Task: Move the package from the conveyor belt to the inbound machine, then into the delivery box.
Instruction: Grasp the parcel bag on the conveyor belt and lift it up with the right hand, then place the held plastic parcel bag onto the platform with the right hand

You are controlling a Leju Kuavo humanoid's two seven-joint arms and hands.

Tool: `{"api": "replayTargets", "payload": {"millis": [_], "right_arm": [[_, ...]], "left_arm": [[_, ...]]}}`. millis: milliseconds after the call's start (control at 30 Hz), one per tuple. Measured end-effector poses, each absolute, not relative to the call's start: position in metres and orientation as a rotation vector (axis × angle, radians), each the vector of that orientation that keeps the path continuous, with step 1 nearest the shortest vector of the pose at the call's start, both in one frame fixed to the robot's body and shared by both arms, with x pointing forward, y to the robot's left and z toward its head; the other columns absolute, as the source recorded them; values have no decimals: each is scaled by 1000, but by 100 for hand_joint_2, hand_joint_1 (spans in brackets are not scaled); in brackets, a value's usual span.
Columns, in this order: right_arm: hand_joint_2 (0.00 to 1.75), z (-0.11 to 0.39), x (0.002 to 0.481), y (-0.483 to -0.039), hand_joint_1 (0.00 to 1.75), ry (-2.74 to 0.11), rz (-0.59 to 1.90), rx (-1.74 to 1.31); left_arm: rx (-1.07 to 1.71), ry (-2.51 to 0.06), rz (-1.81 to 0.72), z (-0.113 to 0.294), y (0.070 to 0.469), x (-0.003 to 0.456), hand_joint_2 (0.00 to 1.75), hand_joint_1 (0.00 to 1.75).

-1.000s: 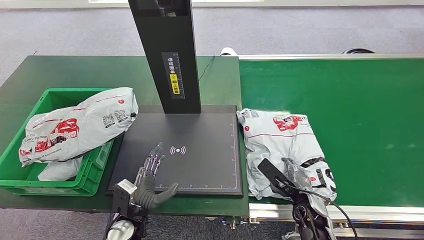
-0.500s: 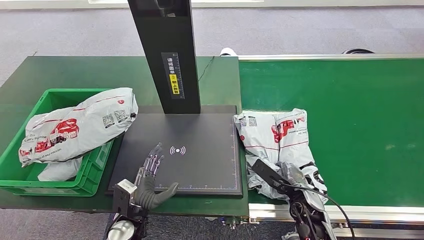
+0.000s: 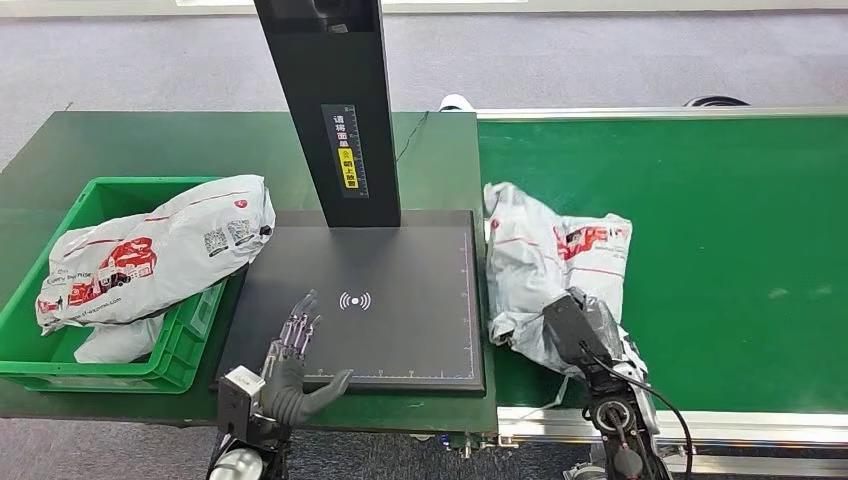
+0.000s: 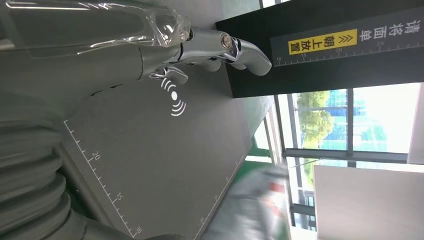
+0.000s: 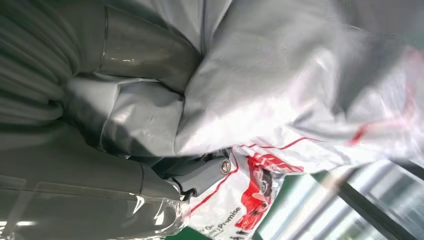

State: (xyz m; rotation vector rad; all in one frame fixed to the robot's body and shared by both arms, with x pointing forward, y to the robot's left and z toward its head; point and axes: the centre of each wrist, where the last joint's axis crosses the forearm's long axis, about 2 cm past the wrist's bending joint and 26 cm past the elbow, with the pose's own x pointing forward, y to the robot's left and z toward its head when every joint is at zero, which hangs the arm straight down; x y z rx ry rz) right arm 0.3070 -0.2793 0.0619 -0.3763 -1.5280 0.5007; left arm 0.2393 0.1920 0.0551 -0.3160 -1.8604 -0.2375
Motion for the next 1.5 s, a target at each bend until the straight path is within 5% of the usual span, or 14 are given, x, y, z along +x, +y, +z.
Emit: {"api": "replayTargets", "payload": {"millis": [733,1500], "right_arm": [[175,111,290,-287,172,-2080,-75,-440],[175,133,292,-227,145,-2305,286,-347]], "left_arm": [[-325,-1885,-196,56,194,240,175,0],[-149,-2054,-83,74,199,246,175,0]]}}
